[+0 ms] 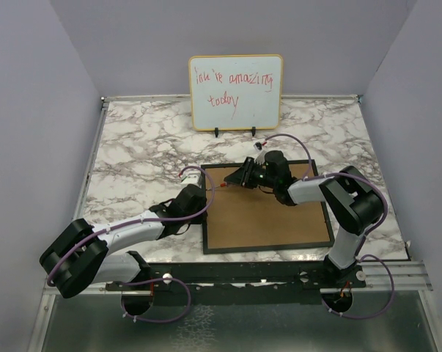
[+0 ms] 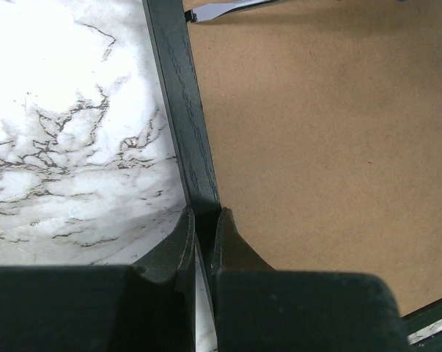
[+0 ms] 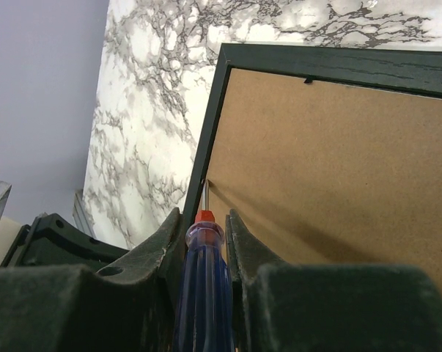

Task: Take the photo out of the frame
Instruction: Release the photo frame item from the photo frame.

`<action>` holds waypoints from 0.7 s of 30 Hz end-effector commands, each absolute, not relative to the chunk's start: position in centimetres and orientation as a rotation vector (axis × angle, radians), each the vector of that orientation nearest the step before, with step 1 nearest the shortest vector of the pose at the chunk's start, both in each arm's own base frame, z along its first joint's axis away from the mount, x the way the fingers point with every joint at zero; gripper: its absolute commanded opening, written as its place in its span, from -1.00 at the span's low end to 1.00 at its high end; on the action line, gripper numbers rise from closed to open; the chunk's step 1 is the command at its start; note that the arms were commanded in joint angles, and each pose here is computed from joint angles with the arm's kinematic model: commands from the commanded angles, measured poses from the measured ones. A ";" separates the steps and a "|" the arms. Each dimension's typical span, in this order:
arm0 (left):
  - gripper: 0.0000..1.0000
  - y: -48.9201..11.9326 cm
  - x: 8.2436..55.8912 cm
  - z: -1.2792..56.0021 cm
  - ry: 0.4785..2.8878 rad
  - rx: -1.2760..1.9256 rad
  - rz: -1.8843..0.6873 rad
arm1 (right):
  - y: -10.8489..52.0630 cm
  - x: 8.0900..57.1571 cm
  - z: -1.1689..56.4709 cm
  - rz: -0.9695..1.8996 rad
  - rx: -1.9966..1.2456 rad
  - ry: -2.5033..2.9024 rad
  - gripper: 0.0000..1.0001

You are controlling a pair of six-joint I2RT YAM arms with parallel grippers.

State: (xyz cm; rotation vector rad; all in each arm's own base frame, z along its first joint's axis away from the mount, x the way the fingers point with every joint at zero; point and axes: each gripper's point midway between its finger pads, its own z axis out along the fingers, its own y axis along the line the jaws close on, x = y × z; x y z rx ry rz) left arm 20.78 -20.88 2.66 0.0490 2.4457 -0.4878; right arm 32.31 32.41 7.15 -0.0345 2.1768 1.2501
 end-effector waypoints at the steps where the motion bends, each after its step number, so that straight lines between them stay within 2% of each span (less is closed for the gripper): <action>1: -1.00 -18.9 16.6 -0.4 2.627 0.166 -0.411 | 31.3 31.2 4.4 1.159 -0.070 2.244 -0.99; 21: -1.00 -19.2 16.6 -0.4 2.627 0.171 -0.428 | 32.7 31.5 3.5 1.166 -0.025 2.277 -0.99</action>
